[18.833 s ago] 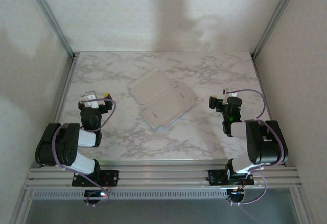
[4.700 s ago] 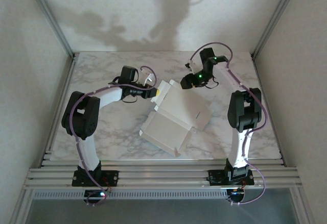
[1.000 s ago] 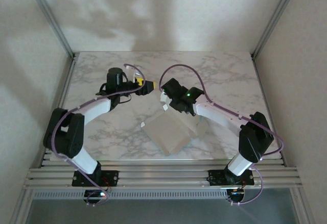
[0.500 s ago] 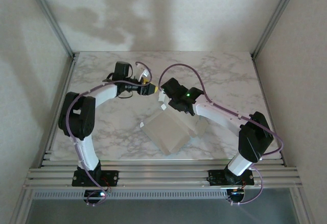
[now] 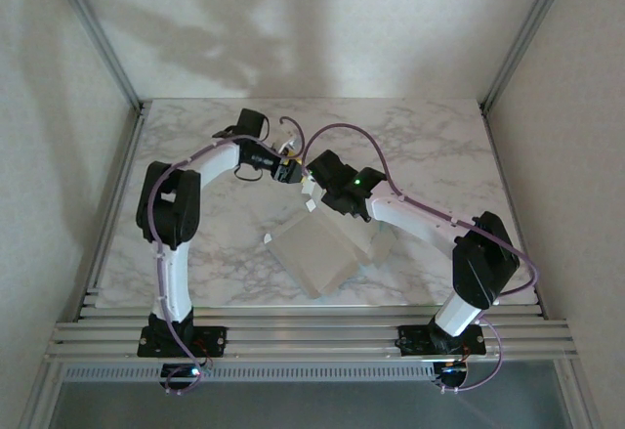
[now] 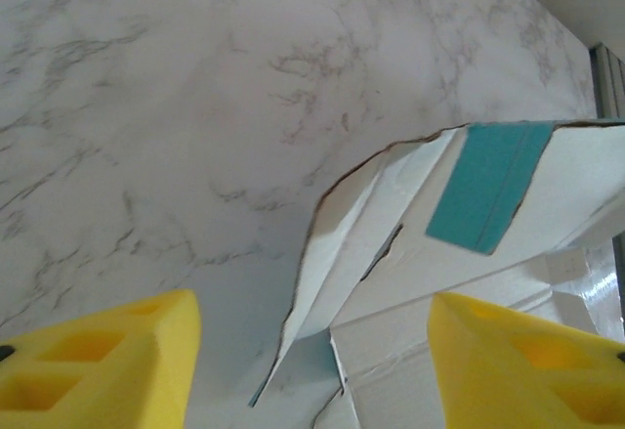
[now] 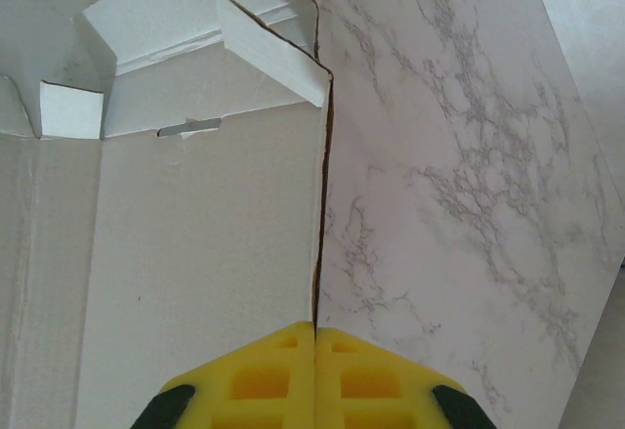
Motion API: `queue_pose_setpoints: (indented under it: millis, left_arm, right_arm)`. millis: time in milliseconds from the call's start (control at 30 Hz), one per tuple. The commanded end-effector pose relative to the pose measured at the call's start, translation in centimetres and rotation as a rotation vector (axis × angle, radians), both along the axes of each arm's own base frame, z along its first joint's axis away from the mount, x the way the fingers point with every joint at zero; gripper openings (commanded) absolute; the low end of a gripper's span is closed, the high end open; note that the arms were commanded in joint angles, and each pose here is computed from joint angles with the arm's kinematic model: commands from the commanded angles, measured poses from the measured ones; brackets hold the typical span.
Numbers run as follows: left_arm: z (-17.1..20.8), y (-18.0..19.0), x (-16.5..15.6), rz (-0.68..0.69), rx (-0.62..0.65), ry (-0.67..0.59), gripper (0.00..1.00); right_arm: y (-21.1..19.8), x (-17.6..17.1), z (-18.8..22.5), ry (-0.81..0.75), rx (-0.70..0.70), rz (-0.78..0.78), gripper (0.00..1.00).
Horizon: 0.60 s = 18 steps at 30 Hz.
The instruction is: Fold the paper box
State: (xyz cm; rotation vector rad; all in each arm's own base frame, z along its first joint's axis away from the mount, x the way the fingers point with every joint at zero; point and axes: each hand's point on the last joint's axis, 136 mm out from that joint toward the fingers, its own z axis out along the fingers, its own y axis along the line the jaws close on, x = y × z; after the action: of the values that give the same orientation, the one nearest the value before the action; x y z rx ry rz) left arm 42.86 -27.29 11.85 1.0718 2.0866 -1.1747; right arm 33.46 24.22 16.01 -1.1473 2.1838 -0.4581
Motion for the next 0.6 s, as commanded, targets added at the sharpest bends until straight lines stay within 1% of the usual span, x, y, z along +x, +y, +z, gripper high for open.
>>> queue_pose_setpoints:
  millis: [0,167,267,333,433,533,567]
  left_arm:
    - [-0.2,-1.0,-1.2,-0.084,-0.006,0.019,0.62]
    - [-0.7,-1.7,-1.2,-0.116,0.008,0.037,0.61]
    - [-0.6,-1.9,-1.1,-0.127,0.011,0.036,0.52]
    - [-0.5,-2.0,-1.3,-0.138,0.016,0.038,0.44]
    - [-0.1,-1.9,-1.4,-0.141,0.020,0.034,0.39]
    - [0.1,-1.9,-1.6,-0.139,0.027,0.030,0.24]
    - [0.2,-1.9,-1.6,-0.135,0.027,0.028,0.23]
  right_arm:
    - [0.0,-0.2,-0.1,-0.006,-0.027,0.006,0.00]
    - [-0.1,-0.2,0.0,-0.009,-0.029,0.007,0.00]
    - [-0.1,-0.2,-0.1,-0.006,-0.030,0.007,0.00]
    - [-0.1,-0.2,-0.1,-0.005,-0.035,0.009,0.00]
    - [-0.1,-0.2,-0.4,-0.002,-0.038,0.009,0.00]
    - [-0.1,-0.1,-0.5,-0.003,-0.035,0.007,0.00]
    - [-0.1,-0.1,-0.6,-0.003,-0.037,0.008,0.00]
